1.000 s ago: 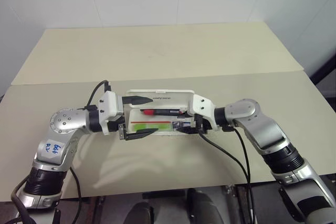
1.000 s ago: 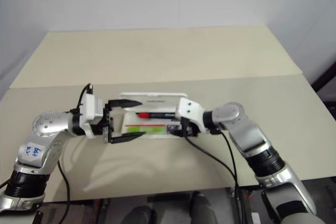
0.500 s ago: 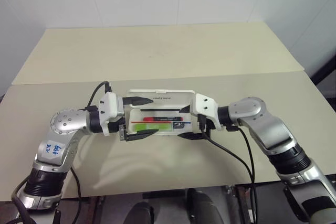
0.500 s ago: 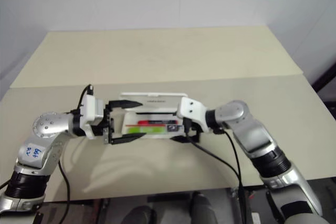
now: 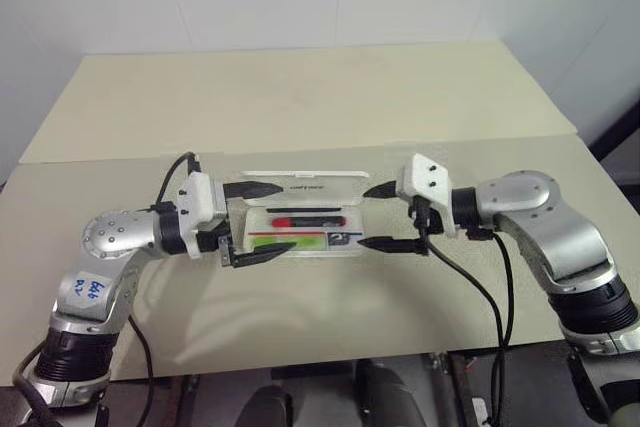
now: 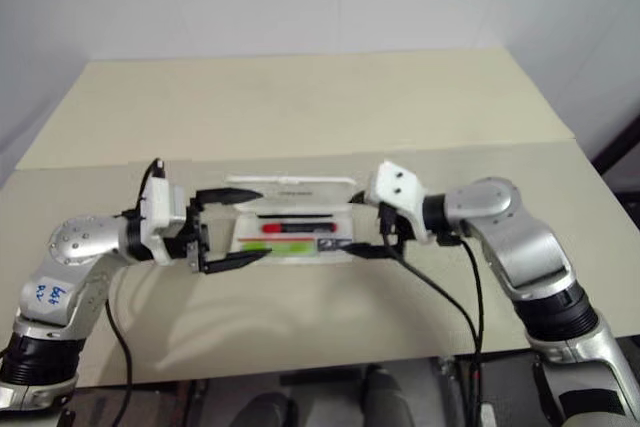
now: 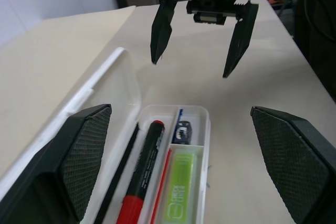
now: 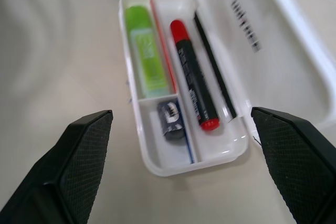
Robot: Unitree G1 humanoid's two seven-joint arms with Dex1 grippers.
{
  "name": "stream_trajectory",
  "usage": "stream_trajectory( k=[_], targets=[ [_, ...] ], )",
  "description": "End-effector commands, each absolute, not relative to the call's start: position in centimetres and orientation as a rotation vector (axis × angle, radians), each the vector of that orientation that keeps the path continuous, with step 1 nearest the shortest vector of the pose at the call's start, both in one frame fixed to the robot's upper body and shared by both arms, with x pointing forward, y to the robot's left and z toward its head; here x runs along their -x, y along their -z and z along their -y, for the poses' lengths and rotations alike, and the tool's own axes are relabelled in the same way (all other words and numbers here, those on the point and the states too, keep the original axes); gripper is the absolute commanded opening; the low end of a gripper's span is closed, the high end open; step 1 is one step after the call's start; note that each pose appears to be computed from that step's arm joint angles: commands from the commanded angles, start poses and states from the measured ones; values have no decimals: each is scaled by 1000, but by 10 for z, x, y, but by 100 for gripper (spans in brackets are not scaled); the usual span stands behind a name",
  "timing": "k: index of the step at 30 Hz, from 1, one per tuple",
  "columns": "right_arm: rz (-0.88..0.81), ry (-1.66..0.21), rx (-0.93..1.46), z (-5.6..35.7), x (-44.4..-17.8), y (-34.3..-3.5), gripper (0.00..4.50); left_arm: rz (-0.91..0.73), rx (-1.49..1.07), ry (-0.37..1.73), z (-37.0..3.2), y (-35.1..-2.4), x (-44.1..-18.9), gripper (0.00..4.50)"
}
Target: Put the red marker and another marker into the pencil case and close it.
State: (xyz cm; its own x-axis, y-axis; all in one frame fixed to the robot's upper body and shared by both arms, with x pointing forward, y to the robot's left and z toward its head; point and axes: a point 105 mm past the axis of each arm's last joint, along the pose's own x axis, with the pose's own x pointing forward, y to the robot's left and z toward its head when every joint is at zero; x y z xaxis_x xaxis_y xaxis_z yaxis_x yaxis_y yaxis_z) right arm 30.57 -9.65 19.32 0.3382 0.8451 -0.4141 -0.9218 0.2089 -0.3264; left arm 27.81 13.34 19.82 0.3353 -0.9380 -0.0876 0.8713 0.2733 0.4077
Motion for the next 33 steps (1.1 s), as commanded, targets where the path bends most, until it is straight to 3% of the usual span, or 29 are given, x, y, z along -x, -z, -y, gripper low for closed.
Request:
stream_trajectory(
  k=[1, 23, 27, 30, 33],
  targets=[
    [-75, -1210, 569, 97, -302, -214, 446, 216, -433, 1187, -138, -211, -275, 450],
    [12, -1107, 480, 113, -309, -231, 446, 316, -349, 925, -168, -275, -274, 450],
    [14, -1084, 484, 117, -313, -231, 446, 119, -294, 727, -213, -268, -304, 450],
    [21, -1085, 483, 115, -315, -231, 450, 46, -197, 666, -228, -257, -323, 388],
    [23, -1086, 484, 115, -316, -230, 450, 28, -181, 658, -230, -255, -327, 285]
  ],
)
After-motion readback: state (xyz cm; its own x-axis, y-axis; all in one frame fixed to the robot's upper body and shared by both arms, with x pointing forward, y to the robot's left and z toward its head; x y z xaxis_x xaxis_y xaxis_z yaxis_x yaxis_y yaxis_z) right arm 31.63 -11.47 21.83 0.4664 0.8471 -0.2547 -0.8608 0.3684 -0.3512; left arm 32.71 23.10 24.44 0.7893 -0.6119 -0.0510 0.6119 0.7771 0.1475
